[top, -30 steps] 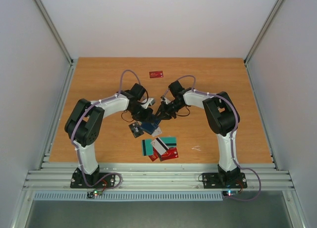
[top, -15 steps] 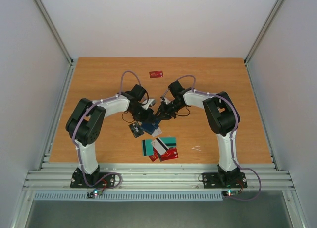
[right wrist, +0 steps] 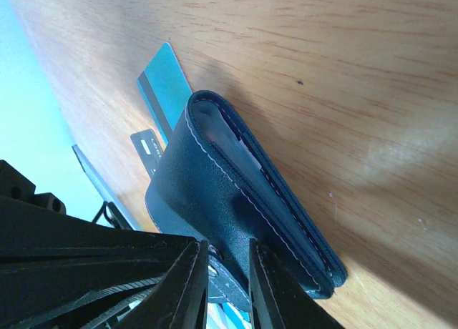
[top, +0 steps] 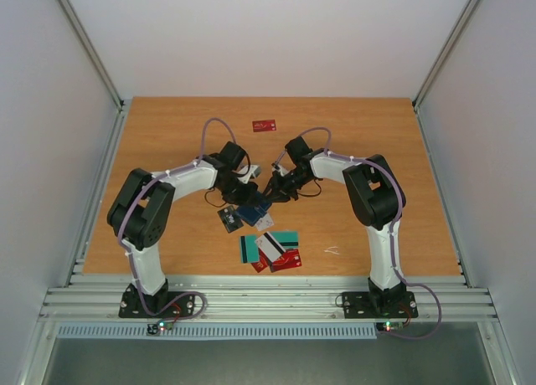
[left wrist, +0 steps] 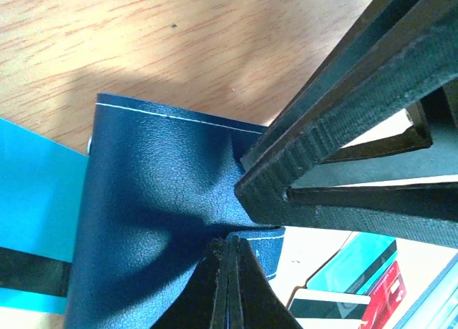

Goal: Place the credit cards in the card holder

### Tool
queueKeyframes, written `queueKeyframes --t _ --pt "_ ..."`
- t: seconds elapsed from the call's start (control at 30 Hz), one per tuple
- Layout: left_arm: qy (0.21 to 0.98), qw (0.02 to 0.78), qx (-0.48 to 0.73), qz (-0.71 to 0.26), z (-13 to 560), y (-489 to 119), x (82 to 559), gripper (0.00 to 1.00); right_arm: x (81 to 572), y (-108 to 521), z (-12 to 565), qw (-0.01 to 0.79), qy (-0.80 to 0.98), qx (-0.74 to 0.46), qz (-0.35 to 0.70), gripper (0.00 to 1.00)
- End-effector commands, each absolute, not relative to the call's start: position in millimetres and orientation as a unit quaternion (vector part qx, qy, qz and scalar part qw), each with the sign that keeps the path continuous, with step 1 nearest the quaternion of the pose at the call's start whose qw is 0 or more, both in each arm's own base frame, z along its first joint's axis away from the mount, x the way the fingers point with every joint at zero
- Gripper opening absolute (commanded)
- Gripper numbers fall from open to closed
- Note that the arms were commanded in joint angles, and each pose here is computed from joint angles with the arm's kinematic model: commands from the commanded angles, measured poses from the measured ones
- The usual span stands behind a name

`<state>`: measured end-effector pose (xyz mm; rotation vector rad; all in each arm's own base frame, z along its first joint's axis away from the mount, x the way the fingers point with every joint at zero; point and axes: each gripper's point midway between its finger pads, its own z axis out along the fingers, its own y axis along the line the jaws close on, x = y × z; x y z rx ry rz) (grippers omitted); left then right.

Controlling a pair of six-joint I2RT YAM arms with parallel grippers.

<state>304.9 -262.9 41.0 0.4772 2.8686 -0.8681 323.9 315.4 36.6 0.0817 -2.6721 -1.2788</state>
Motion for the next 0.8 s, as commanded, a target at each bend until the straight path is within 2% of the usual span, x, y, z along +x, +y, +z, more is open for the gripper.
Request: queueKeyframes --t 0.0,0.5,0.77 --pt "0.945 0.073 0.157 -0.276 47 -257 310 0.00 319 308 15 0.100 -0.910 0.014 -0.403 0.18" --pt "0.959 0.041 0.150 -0.237 6 -240 297 0.00 323 313 16 0.093 -0.904 -0.001 -0.418 0.18" --pt "0.954 0.050 0.153 -0.252 11 -248 302 0.00 322 312 15 0.090 -0.903 -0.003 -0.421 0.18"
